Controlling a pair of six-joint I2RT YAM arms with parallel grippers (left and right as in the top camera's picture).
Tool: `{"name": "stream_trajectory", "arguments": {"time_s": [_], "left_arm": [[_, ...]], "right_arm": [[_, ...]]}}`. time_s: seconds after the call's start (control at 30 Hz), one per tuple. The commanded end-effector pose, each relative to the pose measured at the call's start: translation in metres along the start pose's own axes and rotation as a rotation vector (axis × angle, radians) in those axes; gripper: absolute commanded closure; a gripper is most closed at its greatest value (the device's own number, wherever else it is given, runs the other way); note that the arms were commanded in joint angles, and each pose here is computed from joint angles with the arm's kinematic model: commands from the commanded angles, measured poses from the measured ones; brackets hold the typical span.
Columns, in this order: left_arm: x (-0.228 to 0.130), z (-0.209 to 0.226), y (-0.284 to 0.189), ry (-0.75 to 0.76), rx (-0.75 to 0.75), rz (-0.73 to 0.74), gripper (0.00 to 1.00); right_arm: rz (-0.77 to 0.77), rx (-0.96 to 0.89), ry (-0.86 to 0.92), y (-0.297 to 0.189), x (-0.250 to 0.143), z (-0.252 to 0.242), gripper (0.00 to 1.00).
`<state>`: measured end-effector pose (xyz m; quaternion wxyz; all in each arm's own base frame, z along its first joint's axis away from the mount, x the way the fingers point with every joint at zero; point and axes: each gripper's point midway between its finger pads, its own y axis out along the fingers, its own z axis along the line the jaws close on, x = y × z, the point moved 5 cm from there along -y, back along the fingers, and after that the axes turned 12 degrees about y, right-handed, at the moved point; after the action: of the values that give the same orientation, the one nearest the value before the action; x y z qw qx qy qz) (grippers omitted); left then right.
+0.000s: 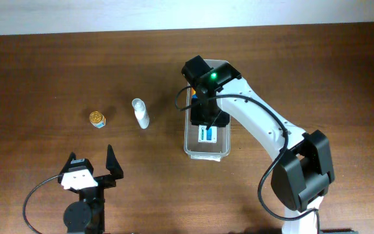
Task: Pack container
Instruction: 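Lift the Panadol box and carry it left over the container, then lower the Panadol box into the container and open the right gripper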
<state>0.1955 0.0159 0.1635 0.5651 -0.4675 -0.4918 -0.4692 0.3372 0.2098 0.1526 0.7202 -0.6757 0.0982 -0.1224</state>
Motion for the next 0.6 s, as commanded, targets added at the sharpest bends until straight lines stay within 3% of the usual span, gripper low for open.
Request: {"name": "stream_trajectory", "arguments": {"time_s": [0.0,0.57], "left_arm": [[-0.001,0.002,0.000,0.016,0.014,-0.001,0.01],[-0.001,0.002,0.000,0.016,0.014,-0.001,0.01]], "right_arm": [[0.002,-0.031,0.000,0.000,-0.003,-0.001,0.51],[0.034,-0.068,-0.018,0.014,-0.015,-0.005,0.50]]}}
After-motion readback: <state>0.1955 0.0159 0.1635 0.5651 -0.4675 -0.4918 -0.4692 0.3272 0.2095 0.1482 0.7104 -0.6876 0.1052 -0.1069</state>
